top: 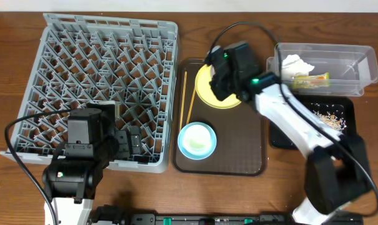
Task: Sort waste into correct bins and load items into the dishwasher
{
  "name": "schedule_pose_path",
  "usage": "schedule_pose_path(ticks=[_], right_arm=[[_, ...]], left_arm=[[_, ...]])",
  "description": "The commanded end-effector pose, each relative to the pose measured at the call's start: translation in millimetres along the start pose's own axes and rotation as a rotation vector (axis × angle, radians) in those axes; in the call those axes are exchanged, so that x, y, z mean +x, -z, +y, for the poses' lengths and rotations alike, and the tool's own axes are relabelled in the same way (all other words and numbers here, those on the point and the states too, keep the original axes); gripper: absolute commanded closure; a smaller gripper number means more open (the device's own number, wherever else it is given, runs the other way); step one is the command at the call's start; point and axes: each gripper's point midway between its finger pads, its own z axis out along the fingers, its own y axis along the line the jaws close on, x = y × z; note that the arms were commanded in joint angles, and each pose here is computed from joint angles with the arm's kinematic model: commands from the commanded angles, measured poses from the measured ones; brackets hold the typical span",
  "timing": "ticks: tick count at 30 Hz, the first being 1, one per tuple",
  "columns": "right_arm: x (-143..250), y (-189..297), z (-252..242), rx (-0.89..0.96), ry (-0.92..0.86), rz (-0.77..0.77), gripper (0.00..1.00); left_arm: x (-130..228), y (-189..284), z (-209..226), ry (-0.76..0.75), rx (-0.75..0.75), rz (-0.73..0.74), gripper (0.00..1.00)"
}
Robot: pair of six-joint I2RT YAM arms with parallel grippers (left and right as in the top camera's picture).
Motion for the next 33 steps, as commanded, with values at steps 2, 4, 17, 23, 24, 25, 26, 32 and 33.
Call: schedule_pose_path(ticks=[2, 4, 17, 23, 24, 25, 26, 32, 33], right_arm=[[13, -29, 5, 0.015, 0.054, 0.056, 0.99], [19, -36, 8, 0.008, 0.057, 0.072, 0.99], [13, -18, 14, -0.015, 0.037, 0.073, 0.68], [-16, 60, 42, -0.136, -0.022, -0.016, 0.52], [-15, 67, 50, -0.175, -0.032, -0.013, 0.51], [-12, 72, 57, -0.215, -0.043, 0.000, 0.52], [-7, 75, 64, -0.249, -0.051, 0.019, 0.52], [41, 72, 94, -0.352, -0.094, 0.219, 0.68], [49, 69, 97, -0.355, -0.106, 0.248, 0.68]], left_arm=[[-5, 4, -3, 0.002, 0.013, -0.017, 0.02], [-5, 4, -3, 0.002, 0.013, -0.017, 0.02], [-5, 4, -3, 0.002, 0.013, -0.017, 0.02], [-5, 4, -3, 0.002, 0.013, -0.016, 0.02], [-5, 4, -3, 0.002, 0.013, -0.017, 0.02], [-5, 4, -3, 0.002, 0.013, -0.017, 0.02], [-5, 4, -3, 0.002, 0.013, -0.017, 0.02], [-5, 4, -3, 0.002, 0.013, -0.017, 0.02], [-5, 4, -3, 0.002, 0.013, -0.017, 0.02]])
